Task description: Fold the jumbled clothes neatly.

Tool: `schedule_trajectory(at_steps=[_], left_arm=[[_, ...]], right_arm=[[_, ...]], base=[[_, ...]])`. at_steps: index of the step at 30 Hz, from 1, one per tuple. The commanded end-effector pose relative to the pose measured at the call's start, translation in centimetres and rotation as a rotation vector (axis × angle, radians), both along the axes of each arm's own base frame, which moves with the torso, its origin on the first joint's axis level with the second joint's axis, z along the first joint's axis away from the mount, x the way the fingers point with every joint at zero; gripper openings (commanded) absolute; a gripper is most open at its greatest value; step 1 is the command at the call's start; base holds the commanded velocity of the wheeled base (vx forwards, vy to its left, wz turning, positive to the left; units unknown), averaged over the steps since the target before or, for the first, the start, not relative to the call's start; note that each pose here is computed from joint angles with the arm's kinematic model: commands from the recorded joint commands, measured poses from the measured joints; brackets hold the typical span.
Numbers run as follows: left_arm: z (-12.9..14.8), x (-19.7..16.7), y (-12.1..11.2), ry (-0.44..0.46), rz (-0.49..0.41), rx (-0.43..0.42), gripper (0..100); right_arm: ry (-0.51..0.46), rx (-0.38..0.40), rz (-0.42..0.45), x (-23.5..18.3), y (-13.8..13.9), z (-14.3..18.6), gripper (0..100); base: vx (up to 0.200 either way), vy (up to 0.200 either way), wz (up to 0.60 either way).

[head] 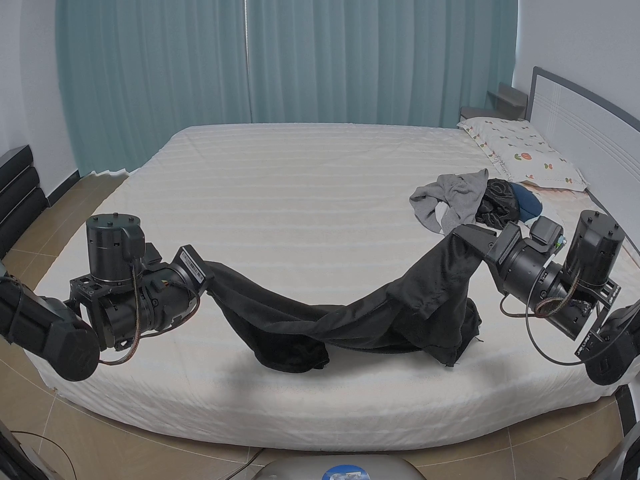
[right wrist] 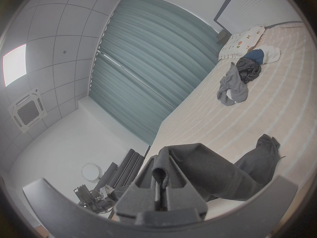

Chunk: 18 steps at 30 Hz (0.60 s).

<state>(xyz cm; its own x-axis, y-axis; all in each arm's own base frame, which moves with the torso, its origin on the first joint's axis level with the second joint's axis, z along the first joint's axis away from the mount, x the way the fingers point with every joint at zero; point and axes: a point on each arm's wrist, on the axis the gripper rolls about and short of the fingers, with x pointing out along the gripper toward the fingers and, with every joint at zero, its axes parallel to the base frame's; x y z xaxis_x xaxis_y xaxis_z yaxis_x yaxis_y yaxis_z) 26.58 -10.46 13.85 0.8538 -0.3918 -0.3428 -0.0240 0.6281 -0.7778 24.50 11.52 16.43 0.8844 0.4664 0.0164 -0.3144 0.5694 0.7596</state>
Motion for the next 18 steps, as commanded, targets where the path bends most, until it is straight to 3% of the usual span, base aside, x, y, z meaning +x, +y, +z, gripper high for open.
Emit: schedule_trajectory(at_steps=[1,12,18], left_arm=[[0.2,-1.0,-0.2,-0.006,-0.017,0.004,0],[5.1,-5.3,0.3,-0.113,-0.073,-0.021,0],[7.9,-6.7,0.1,-0.177,-0.106,-0.050,0]], right_arm=[[-0.023,0.011,0.009,-1.5,-0.5,0.7,0],[-0.200,0.064,0.016,-6.9,-2.7,6.5,0],[-0.325,0.115,0.006,-9.1,-3.9,10.6,0]], base=[[-0.200,0.000,0.00],[-0.200,0.000,0.00],[0.000,0.000,0.00]])
